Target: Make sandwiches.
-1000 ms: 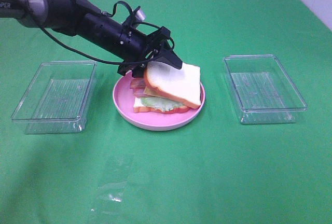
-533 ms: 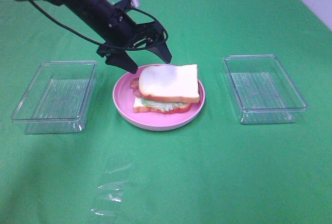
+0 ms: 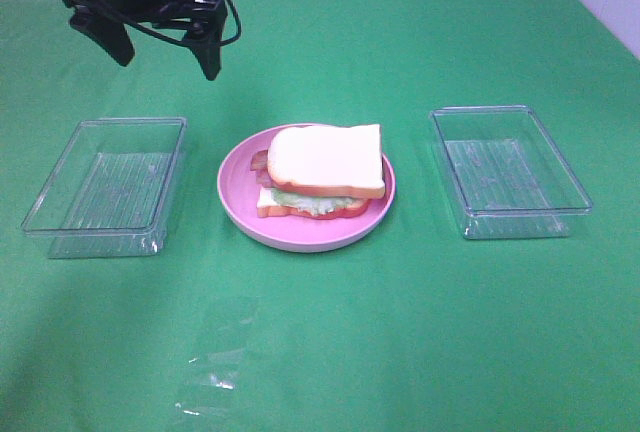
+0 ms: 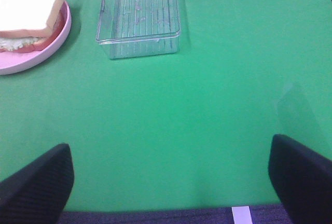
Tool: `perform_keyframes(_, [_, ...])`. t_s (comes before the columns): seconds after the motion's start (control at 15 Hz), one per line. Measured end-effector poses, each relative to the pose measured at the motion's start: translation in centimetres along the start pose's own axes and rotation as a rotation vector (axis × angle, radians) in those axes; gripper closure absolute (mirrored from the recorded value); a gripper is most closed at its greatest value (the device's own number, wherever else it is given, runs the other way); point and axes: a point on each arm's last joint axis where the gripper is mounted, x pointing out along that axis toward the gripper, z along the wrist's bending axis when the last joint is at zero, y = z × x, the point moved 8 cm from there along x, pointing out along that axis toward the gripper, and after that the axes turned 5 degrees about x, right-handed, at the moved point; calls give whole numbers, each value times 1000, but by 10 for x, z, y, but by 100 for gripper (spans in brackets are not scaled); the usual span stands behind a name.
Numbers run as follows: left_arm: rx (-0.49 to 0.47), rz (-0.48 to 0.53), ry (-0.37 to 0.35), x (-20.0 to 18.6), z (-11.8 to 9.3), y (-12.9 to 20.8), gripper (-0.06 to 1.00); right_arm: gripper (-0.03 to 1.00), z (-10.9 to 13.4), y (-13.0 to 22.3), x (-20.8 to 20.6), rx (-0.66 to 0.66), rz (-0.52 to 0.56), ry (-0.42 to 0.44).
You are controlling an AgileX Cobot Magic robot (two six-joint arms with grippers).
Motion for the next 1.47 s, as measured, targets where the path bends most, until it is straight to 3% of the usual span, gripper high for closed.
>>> perform_keyframes(0.2, [-80,2,-52,-2,53,5,-1,-1,0,0,0,0,0,0])
perform_keyframes(0.27, [-128,2,-72,-4,84,10,-1,-1,0,0,0,0,0,0])
perform_keyframes(0.4, [-184,5,-97,-7,123,19,-1,-1,0,0,0,0,0,0])
perform_keyframes(0.6, [-287,-10,-62,-12,161,32,-1,-1,0,0,0,0,0,0])
perform_keyframes(0.73, [-294,-17,-55,-15,164,33,-1,-1,0,0,0,0,0,0])
perform_keyframes(0.93, [-277,7,-30,-32,151,52,-1,-1,0,0,0,0,0,0])
perform_keyframes(1.2, [-261,86,-7,-79,111,133,-1,-1,0,0,0,0,0,0])
perform_keyframes(1.47, [-256,-19,-38,-130,76,204,-1,-1,0,0,0,0,0,0])
